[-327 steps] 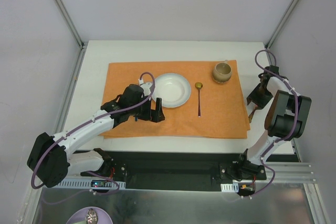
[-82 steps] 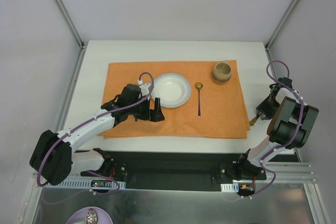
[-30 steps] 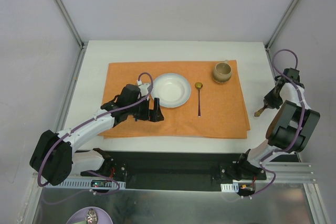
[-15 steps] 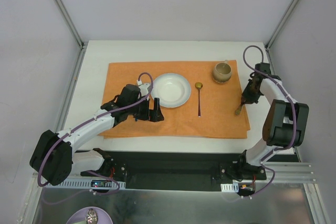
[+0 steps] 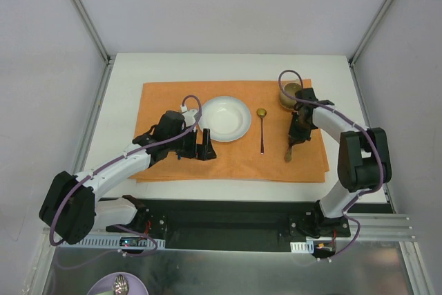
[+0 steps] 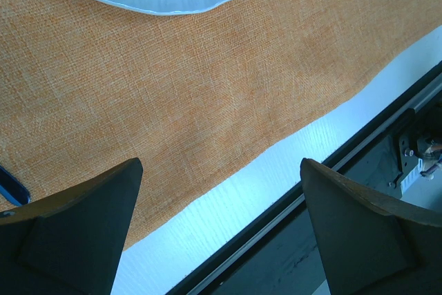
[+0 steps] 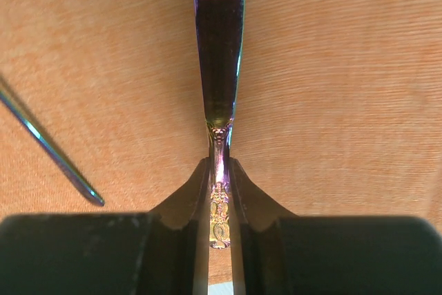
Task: Set the dinner table for one person
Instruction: Place the knife on the napkin.
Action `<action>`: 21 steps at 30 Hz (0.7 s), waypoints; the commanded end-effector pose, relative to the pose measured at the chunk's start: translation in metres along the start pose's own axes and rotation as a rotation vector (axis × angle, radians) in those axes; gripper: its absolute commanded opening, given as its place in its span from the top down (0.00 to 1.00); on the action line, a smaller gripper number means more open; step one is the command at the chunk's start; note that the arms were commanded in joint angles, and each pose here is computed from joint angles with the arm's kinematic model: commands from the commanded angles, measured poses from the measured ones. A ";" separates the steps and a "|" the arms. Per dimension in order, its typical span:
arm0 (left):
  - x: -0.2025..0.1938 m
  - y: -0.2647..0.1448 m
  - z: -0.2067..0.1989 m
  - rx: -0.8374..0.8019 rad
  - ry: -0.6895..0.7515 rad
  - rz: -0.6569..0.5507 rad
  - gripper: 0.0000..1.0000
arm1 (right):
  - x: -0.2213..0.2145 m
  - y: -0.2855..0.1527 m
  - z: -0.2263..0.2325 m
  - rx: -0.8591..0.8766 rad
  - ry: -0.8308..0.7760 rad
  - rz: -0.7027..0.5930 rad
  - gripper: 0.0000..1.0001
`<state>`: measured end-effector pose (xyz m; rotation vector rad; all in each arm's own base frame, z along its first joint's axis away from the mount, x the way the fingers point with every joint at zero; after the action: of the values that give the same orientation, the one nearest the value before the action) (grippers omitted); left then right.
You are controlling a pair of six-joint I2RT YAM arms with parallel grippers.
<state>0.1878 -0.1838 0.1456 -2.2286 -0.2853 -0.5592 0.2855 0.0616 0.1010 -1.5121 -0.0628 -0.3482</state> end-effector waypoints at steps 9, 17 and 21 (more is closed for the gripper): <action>0.005 -0.004 -0.003 -0.030 -0.005 -0.029 0.01 | -0.015 -0.019 0.042 0.031 -0.164 0.009 0.99; 0.004 -0.004 -0.003 -0.031 -0.006 -0.027 0.01 | -0.005 -0.024 0.060 0.060 -0.259 -0.011 0.99; 0.004 -0.004 -0.003 -0.031 -0.006 -0.027 0.01 | 0.000 -0.021 0.065 0.061 -0.280 -0.010 0.99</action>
<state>0.1876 -0.1842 0.1462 -2.2331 -0.2845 -0.5586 0.2821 0.1203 0.1180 -1.4909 -0.2583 -0.1618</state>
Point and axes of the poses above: each gripper's point midway between its finger pads, its own y axis out along the fingers, its own z axis along the line the jaws close on, x = y × z, the point moved 7 cm from there along -y, back along the fingers, and after that the axes turned 5 degrees about -y, right-handed, at the moved point
